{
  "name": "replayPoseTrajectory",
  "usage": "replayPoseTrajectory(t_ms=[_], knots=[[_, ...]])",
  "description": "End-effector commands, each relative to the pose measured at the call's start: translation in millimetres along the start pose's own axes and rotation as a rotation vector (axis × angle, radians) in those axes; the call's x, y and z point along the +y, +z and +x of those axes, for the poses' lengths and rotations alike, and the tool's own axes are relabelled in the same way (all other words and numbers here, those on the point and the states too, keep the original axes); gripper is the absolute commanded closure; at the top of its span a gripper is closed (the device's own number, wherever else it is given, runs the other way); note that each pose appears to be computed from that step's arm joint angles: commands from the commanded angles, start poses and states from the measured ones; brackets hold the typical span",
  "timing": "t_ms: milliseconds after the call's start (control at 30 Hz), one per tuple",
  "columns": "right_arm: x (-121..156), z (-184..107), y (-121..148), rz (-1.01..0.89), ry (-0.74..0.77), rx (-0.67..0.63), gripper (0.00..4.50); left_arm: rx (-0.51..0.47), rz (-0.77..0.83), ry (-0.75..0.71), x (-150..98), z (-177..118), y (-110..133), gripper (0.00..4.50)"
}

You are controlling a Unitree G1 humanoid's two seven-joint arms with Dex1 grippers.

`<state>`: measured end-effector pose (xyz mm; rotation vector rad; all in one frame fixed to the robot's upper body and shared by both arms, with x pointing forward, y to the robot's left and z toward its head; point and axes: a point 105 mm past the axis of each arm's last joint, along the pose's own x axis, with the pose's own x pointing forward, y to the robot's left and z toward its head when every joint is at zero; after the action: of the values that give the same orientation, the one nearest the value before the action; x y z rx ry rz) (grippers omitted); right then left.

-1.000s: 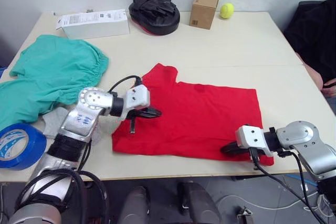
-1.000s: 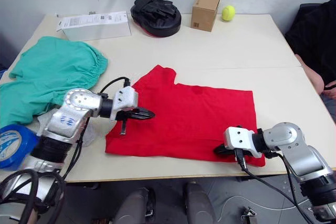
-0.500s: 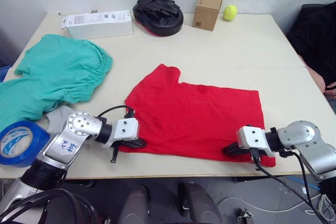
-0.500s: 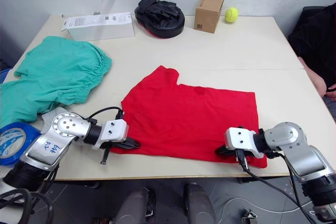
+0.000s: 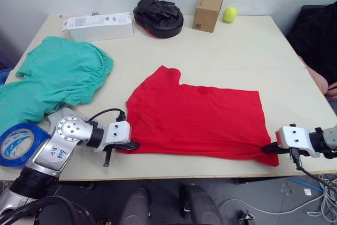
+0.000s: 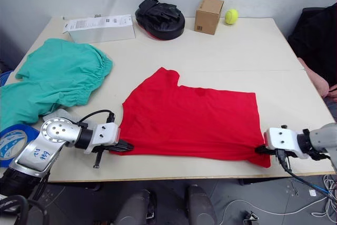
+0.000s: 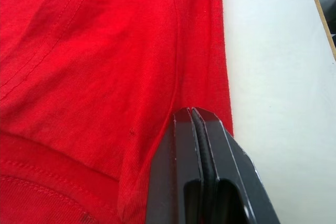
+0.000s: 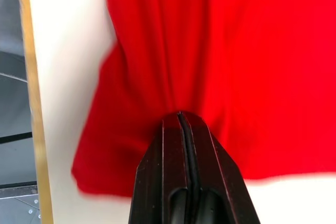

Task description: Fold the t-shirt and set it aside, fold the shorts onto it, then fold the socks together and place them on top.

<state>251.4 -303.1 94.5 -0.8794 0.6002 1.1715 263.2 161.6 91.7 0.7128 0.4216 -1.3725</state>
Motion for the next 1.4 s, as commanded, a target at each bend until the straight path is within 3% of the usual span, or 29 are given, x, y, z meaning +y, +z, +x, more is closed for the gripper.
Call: replayPoseTrajectory(t_ms=[33,200,333,467,633,1000,1167,1400], knots=[[-2,-17,-5,0.079,-0.021,-0.037,4.5,0.043,-0.054,0.024,3,-4,-15,4.45],[4,-22,41,0.13,0.029,-0.232,4.5,0.009,-0.053,0.03,5,-5,-9,4.45],[29,-11,53,0.127,0.1,-0.231,4.5,-0.002,-0.054,0.028,4,-5,-6,4.45],[43,7,37,0.129,0.097,-0.127,4.5,-0.012,-0.057,0.027,2,-5,-5,4.45],[32,8,4,0.143,0.013,0.022,4.5,-0.001,-0.056,0.021,1,-6,-6,4.45],[34,-33,-18,0.23,0.083,0.003,4.5,0.017,-0.053,0.035,4,-14,-9,4.45],[17,-48,12,0.276,0.082,-0.151,4.5,-0.007,-0.051,0.047,6,-17,-5,4.45],[-23,-30,69,0.161,-0.036,-0.35,4.5,-0.102,-0.097,0.101,1,-42,21,4.45]])
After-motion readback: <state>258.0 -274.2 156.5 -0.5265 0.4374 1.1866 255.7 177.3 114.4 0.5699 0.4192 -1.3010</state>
